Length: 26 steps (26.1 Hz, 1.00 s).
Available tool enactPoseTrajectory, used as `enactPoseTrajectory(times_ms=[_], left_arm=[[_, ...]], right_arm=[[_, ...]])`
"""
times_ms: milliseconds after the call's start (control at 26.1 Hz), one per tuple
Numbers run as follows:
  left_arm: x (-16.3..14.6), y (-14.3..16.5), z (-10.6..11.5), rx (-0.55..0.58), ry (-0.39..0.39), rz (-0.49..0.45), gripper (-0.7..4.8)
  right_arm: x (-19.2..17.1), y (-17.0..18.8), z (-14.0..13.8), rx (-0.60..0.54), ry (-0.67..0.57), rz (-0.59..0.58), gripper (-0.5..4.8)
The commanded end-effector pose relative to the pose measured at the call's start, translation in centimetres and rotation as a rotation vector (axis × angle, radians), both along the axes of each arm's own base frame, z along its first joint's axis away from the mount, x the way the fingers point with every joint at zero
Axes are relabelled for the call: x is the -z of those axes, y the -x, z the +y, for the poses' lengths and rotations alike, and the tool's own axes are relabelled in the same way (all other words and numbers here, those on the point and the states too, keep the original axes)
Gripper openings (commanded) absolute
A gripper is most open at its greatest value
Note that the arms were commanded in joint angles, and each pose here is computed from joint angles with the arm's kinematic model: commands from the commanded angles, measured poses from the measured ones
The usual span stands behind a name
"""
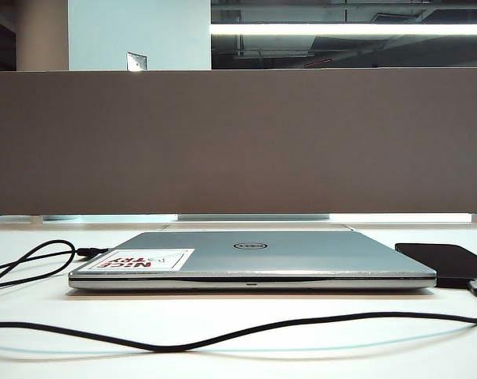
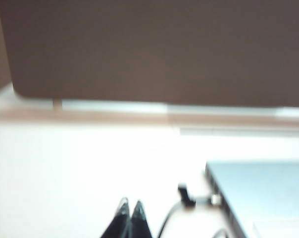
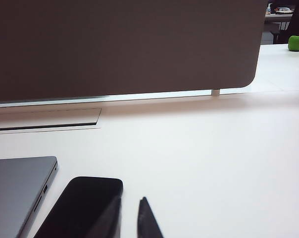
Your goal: Pick up the charging cable and the phone, plug the charging cable into the charging port on the phone, and finally place them back on the table.
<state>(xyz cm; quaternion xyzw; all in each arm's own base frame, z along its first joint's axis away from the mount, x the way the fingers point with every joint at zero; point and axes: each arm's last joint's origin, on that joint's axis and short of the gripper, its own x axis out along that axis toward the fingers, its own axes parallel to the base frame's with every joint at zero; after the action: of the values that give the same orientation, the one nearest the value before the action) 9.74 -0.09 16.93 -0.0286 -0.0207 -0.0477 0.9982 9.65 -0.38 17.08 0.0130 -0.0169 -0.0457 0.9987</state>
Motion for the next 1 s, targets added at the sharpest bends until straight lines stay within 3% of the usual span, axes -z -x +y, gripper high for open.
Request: enactPoseTrajectory(times_ms=[38,995], left_arm=[[-0.05,0.03,0.00,0.001,-0.005,0.008,-0.05],[-0.17,0.03,0.01,-0.003,-0.030,-0.010,-0.05]], right_arm=[[-0.37,0.06,0.00,0.000,0.003,-0.023,0.57],[-0.36,0.06,-0.04,0.011,0.011,-0.021,0.57]])
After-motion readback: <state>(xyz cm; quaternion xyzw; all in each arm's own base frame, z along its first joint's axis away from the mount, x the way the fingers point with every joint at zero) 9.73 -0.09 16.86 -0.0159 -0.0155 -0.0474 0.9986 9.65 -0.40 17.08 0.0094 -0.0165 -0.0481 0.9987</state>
